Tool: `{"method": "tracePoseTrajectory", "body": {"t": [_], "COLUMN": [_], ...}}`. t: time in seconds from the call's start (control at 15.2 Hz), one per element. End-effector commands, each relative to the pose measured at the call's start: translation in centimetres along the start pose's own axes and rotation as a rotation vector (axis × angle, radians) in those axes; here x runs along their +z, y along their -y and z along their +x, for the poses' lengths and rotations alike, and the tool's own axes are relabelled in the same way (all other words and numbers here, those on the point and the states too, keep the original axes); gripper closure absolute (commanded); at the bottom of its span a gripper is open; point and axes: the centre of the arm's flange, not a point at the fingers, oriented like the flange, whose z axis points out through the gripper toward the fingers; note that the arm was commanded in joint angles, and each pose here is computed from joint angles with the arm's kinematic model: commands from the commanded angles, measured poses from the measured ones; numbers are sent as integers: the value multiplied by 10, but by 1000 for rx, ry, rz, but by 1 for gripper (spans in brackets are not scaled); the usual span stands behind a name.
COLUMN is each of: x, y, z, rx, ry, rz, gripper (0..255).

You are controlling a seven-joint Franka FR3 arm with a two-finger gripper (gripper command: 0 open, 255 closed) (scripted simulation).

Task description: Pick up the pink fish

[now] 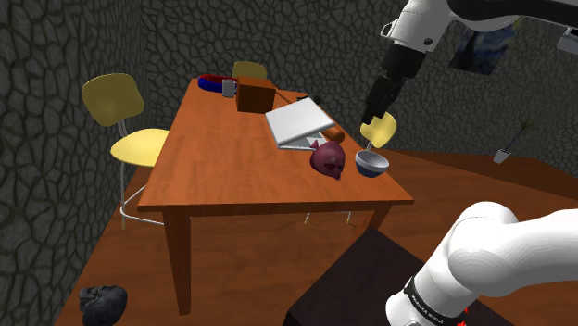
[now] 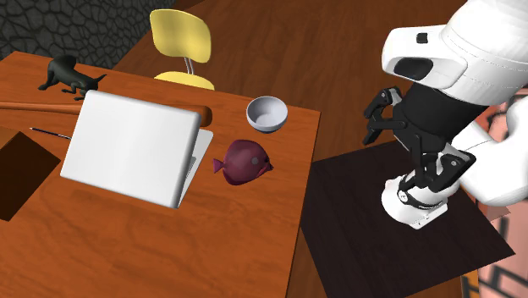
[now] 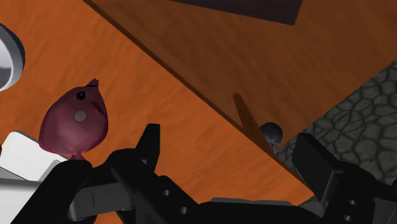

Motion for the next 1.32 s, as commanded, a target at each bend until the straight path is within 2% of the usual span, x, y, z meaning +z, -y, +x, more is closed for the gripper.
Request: {"method": "tracePoseTrajectory", "body": {"t": [0.0, 1.25], "x": [0, 190], "y": [0, -114], "z": [0, 68], "rx": [0, -266], "ry": [0, -48], "rz": [0, -220], "gripper": [0, 0]}}
